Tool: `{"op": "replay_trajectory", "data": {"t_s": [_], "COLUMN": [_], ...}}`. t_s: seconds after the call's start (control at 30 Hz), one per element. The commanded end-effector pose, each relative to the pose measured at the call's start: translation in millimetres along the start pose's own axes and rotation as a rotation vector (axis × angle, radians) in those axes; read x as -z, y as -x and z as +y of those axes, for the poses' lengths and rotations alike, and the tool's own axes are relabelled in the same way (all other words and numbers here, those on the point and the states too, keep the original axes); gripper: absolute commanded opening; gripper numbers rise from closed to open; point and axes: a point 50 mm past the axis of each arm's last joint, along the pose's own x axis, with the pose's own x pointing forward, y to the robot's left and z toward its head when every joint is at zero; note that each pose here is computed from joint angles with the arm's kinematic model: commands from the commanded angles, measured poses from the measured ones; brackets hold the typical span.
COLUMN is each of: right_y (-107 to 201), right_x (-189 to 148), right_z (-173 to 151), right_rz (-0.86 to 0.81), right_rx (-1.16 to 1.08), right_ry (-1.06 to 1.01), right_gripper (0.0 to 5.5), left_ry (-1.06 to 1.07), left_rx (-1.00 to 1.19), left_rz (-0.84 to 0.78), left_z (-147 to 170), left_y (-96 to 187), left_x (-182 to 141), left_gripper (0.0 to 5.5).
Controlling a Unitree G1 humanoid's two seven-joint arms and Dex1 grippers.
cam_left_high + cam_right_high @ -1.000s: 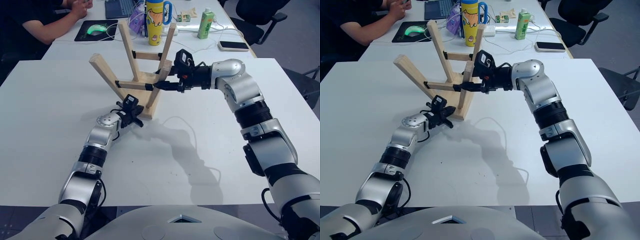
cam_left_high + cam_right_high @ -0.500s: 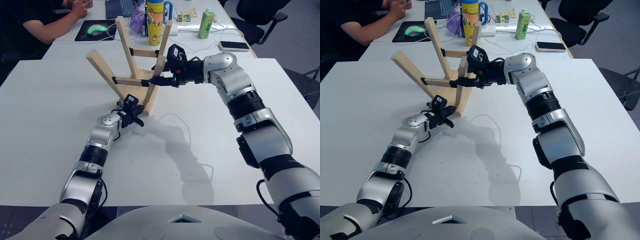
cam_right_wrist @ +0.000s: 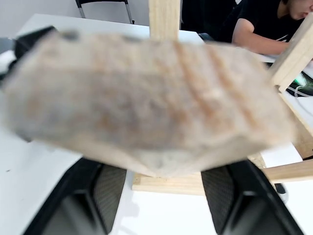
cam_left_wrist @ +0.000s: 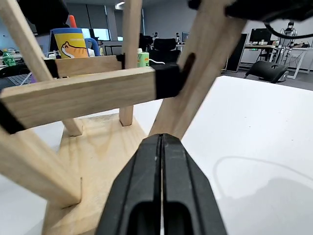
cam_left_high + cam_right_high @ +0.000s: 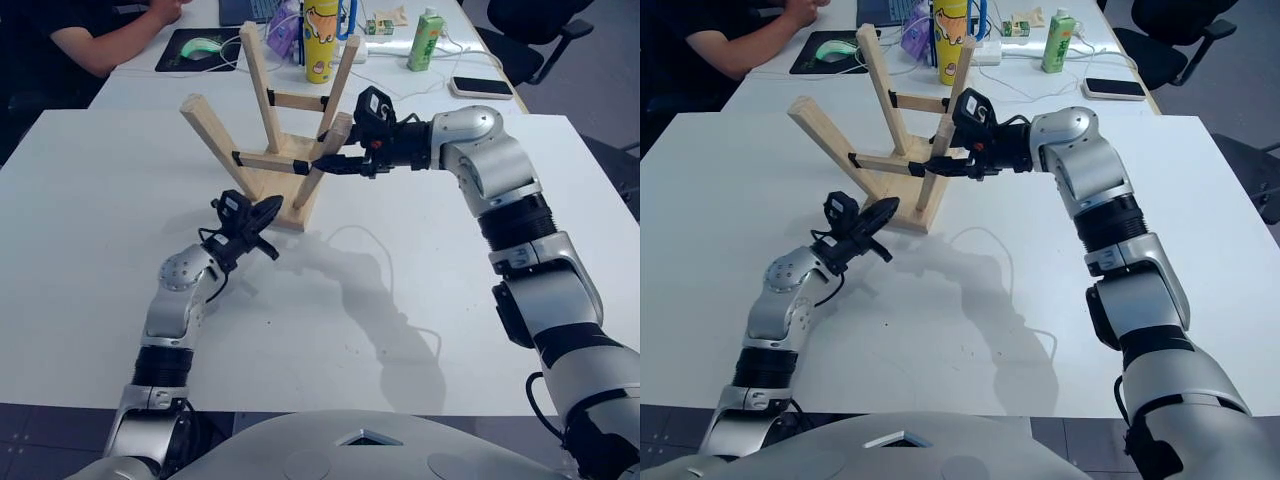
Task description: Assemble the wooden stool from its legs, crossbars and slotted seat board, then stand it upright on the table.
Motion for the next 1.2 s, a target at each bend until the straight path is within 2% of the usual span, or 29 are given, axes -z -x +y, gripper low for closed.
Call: {"op": "replay_trajectory", "data": {"t_s": [0.03, 0.2, 0.4, 0.53, 0.73, 1.03, 1.2], "right_y": [13.0, 31.3, 44.7, 42.8, 33.1, 32.9, 26.1], "right_x": [25.2, 16.0, 23.7, 31.3, 35.3, 38.5, 36.8], "right_z": [11.0, 18.7, 47.9, 61.1, 74.1, 70.2, 49.1], "right_rz": [0.105, 0.140, 0.210, 0.228, 0.218, 0.234, 0.250], "right_rx": [-0.059, -0.078, -0.115, -0.122, -0.137, -0.145, -0.161], "right_ry": [-0.127, -0.100, -0.101, -0.123, -0.141, -0.147, -0.132], "right_gripper": [2.06, 2.06, 2.06, 2.06, 2.06, 2.06, 2.06], "left_ry": [0.017, 0.015, 0.069, 0.080, 0.066, 0.116, 0.139], "left_rx": [-0.022, -0.011, -0.006, 0.040, 0.061, -0.098, -0.076], "left_rz": [0.034, 0.064, 0.096, 0.125, 0.273, 0.296, 0.511], "left_z": [5.3, -0.3, -15.8, -26.0, -31.5, -19.9, -26.9], "left_y": [10.4, 16.4, 21.4, 17.0, 11.7, 2.5, 14.3], "left_x": [8.1, 12.9, 23.1, 27.6, 46.5, 52.0, 79.1], "left_gripper": [0.00, 0.00, 0.00, 0.00, 0.00, 0.00, 0.00]}}
